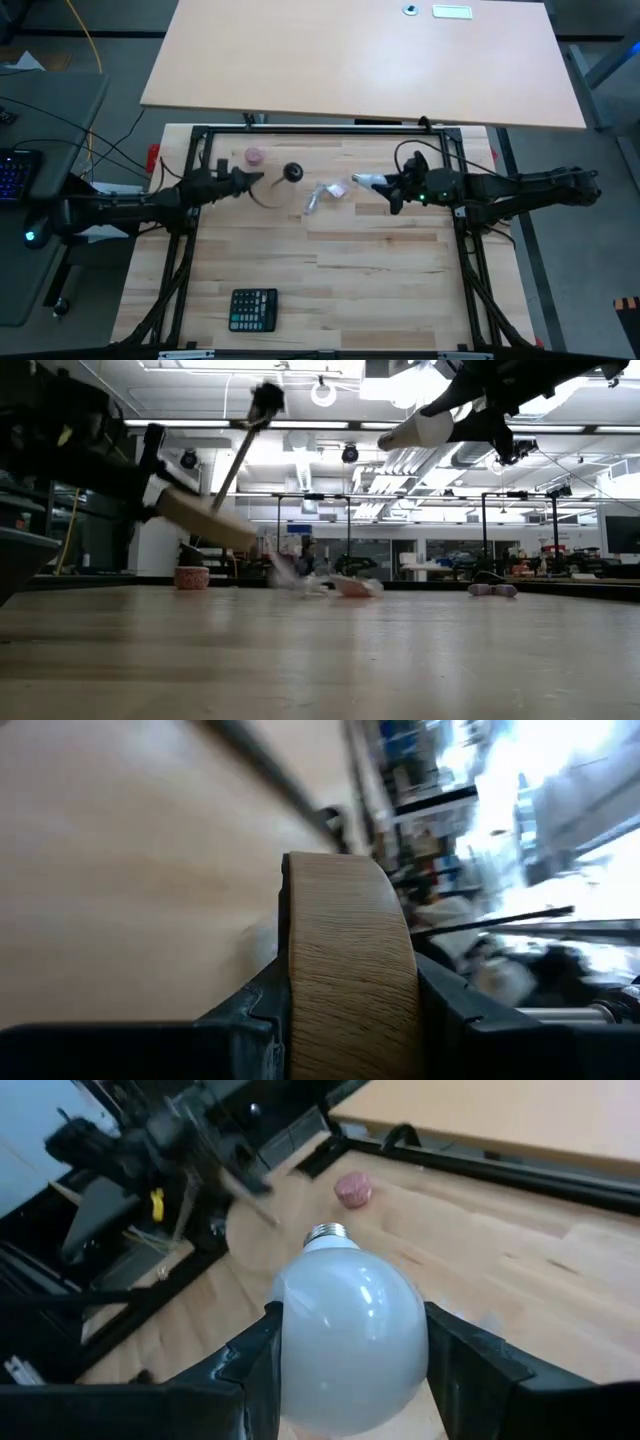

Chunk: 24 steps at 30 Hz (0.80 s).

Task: Screw lightbulb
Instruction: Put the brown lamp on the table

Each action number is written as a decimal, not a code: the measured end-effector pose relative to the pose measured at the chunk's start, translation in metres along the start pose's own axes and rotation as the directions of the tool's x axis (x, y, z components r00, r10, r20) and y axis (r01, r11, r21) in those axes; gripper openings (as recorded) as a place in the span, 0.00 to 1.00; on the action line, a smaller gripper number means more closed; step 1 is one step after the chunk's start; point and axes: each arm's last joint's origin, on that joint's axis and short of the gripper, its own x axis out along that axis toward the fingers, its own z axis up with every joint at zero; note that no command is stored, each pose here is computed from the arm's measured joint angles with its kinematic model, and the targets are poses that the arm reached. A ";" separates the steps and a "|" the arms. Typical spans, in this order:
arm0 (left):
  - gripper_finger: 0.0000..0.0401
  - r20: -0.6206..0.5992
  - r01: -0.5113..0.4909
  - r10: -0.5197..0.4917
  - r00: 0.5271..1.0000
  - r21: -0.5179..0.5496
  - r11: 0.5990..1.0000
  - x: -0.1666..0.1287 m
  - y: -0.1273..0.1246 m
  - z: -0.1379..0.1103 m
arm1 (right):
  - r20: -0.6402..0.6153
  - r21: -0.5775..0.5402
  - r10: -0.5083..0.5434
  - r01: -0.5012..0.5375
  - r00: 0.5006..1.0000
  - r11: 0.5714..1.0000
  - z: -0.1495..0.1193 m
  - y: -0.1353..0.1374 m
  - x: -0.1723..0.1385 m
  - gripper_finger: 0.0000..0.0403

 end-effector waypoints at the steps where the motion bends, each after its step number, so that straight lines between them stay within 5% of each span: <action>1: 0.29 -0.012 -0.025 0.025 1.000 -0.011 1.000 -0.001 0.007 -0.002 | 0.012 0.001 -0.003 0.003 1.000 1.000 0.000 0.001 0.000 0.48; 12: 0.35 -0.120 -0.204 0.195 0.973 -0.067 0.977 -0.005 0.026 -0.015 | 0.040 0.007 -0.004 0.004 0.999 1.000 0.002 0.002 0.000 0.48; 24: 0.55 -0.136 -0.094 0.096 0.986 0.021 0.995 -0.002 0.014 -0.011 | 0.044 -0.043 0.006 -0.005 0.999 0.999 0.003 0.003 -0.001 0.48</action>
